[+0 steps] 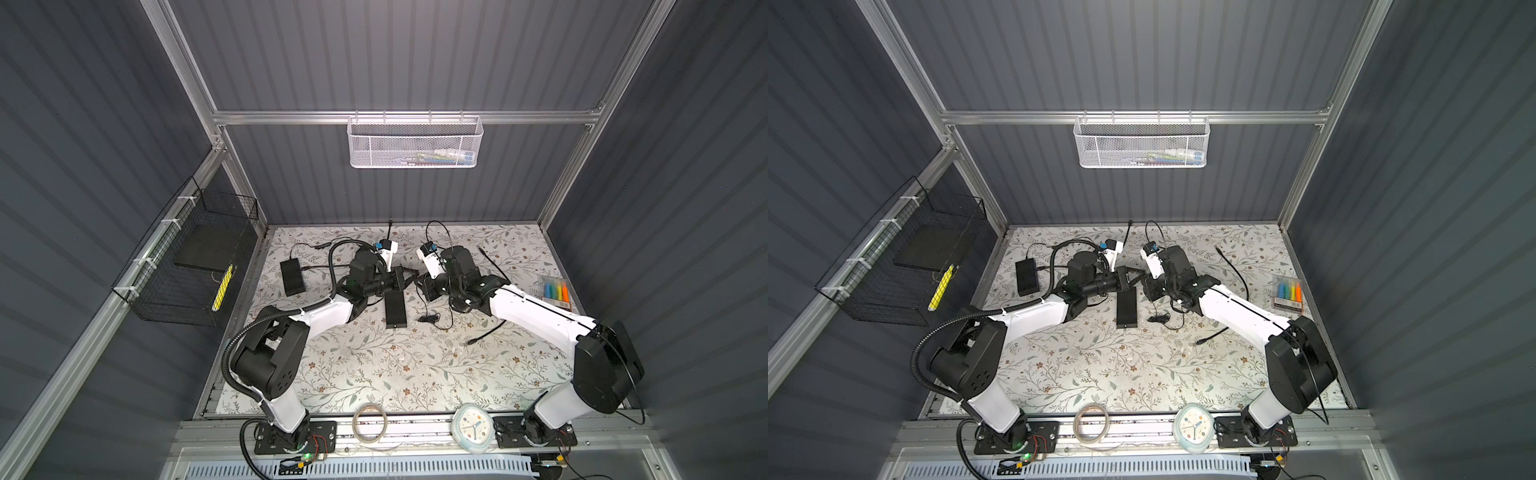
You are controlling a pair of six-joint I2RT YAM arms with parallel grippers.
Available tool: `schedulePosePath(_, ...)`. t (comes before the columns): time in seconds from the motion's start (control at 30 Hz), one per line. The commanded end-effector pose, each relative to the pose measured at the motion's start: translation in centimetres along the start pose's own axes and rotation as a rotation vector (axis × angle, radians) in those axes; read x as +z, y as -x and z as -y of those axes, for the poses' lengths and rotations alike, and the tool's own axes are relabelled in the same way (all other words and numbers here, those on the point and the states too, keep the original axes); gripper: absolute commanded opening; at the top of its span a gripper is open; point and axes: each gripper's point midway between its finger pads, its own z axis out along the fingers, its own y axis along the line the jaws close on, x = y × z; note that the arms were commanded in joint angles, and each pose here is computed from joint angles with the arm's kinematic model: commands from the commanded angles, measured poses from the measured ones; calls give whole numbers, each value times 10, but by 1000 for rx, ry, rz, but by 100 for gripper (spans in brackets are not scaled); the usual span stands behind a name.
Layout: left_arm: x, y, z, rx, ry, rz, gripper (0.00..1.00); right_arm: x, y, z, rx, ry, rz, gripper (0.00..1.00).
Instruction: Insert the plug into the switch port
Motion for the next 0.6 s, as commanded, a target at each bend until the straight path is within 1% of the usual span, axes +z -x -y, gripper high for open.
schedulePosePath(0.0, -5, 2, 11, 3, -38, -4, 0, 2, 15, -1, 0, 2, 36, 16)
schedulePosePath(0.23, -5, 2, 13, -2, -50, -1, 0, 6, 15, -4, 7, 23, 27, 12)
schedulePosePath(0.57, -6, 1, 14, -6, -55, 1, 0, 10, 14, -4, 12, 25, 24, 9)
